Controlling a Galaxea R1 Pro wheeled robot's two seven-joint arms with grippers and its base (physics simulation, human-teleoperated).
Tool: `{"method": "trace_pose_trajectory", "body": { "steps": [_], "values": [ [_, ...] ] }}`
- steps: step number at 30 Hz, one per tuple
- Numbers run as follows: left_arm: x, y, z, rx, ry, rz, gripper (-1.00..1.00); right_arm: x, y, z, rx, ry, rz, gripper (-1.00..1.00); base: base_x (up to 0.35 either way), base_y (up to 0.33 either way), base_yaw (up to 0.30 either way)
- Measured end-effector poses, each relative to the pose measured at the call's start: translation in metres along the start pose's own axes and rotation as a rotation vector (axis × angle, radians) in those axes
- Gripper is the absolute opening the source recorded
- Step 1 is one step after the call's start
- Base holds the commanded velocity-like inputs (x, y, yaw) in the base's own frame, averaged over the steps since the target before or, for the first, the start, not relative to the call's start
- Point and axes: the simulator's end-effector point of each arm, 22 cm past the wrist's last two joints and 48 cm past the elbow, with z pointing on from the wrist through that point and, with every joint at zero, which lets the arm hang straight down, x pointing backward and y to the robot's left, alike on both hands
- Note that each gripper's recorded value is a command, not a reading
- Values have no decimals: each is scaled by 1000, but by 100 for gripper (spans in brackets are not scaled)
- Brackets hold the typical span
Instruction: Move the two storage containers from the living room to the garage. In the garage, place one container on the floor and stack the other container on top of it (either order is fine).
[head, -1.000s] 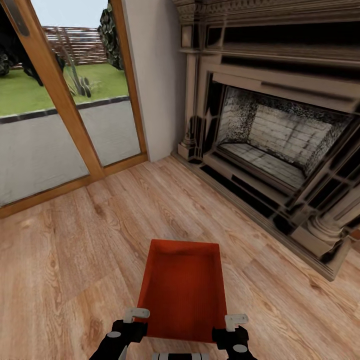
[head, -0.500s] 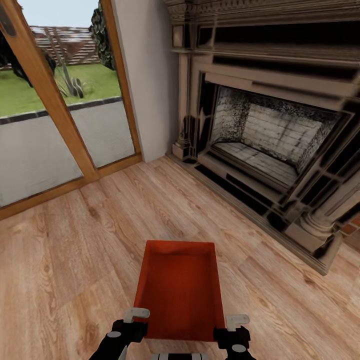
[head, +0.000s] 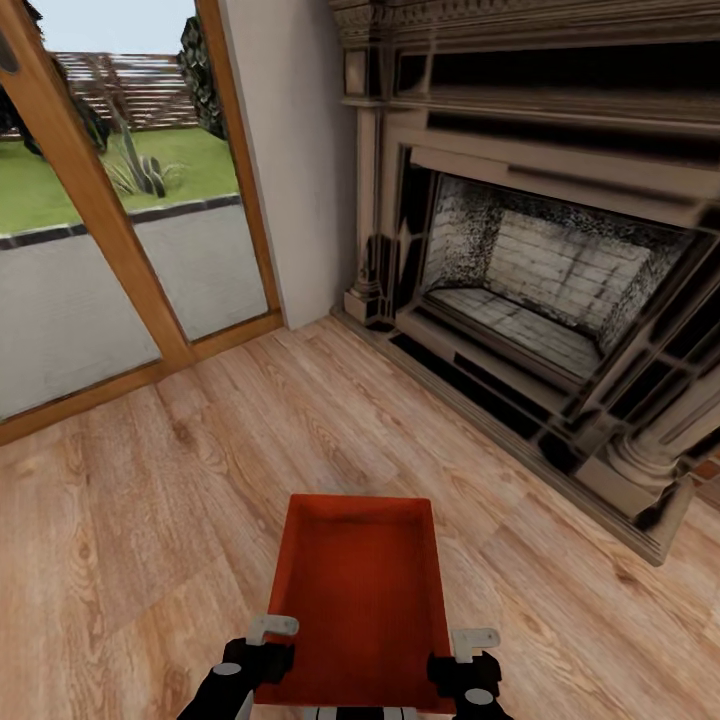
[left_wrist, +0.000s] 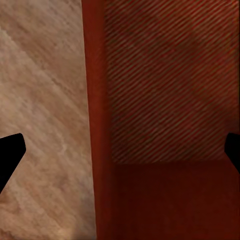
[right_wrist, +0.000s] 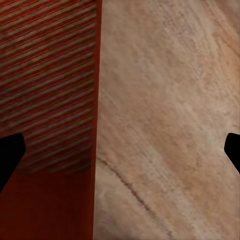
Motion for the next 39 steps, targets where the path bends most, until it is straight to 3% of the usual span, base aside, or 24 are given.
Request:
{"method": "trace_pose_trajectory", "body": {
  "steps": [39],
  "values": [
    [3, -3, 0, 6, 10, -2, 100, 0, -1, 0, 1, -1, -2, 100, 0, 0, 0]
  ]
}}
